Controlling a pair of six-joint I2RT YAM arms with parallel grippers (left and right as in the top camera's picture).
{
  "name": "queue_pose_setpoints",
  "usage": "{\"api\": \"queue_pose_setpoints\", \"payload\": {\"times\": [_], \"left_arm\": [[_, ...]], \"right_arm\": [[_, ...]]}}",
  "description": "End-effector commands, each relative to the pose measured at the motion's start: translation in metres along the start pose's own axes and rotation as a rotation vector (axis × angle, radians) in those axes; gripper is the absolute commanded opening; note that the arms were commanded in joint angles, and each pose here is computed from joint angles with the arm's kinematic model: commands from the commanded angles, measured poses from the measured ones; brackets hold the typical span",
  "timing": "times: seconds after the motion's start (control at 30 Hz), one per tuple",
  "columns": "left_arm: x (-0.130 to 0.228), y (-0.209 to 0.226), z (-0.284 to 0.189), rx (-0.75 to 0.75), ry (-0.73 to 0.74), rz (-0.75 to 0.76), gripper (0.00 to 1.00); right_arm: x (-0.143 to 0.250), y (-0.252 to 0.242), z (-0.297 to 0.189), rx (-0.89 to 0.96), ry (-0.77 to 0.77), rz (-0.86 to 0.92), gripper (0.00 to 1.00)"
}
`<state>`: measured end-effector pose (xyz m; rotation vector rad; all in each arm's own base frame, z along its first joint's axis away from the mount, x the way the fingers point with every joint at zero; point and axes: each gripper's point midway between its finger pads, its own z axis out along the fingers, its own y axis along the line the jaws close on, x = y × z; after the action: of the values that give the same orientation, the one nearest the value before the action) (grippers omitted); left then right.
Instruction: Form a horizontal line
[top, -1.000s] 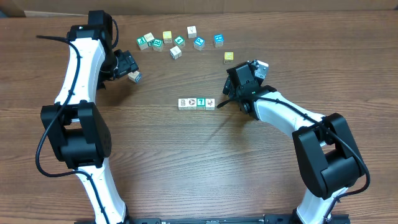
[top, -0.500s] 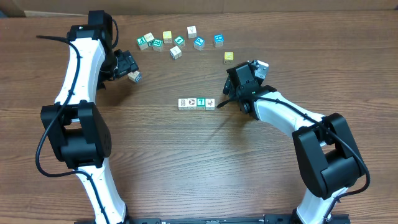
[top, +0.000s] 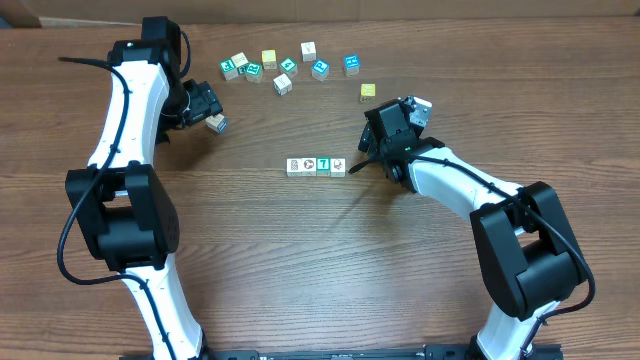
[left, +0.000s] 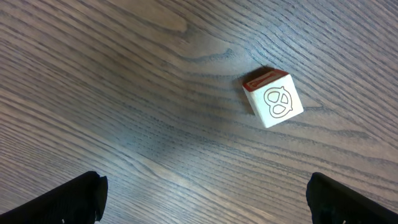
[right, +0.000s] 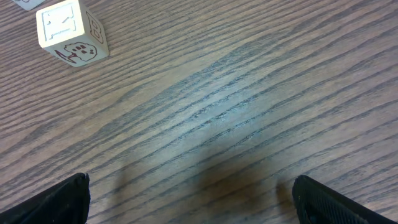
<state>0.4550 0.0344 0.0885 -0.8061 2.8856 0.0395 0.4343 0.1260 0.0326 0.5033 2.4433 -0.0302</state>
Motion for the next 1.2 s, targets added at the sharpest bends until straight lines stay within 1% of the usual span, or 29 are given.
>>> {"api": "queue_pose_setpoints", "payload": {"times": [0.0,0.93,1.07,1.17], "left_arm": [[-0.002,-0.005,0.000,0.000,-0.008,0.017,1.00],[-0.002,-0.005,0.000,0.000,-0.008,0.017,1.00],[-0.006,-0.004,-0.017,0.018,-0.043,0.011,1.00],[-0.010,-0.004,-0.052,0.055,-0.113,0.007,1.00]], "right_arm": [[-0.004,-0.005,0.002,0.019,-0.012,0.006,1.00],[-0.003,-0.005,0.002,0.019,-0.011,0.005,1.00],[-0.003,-0.005,0.002,0.019,-0.011,0.005,1.00],[-0.003,-0.005,0.002,0.019,-0.011,0.005,1.00]]}}
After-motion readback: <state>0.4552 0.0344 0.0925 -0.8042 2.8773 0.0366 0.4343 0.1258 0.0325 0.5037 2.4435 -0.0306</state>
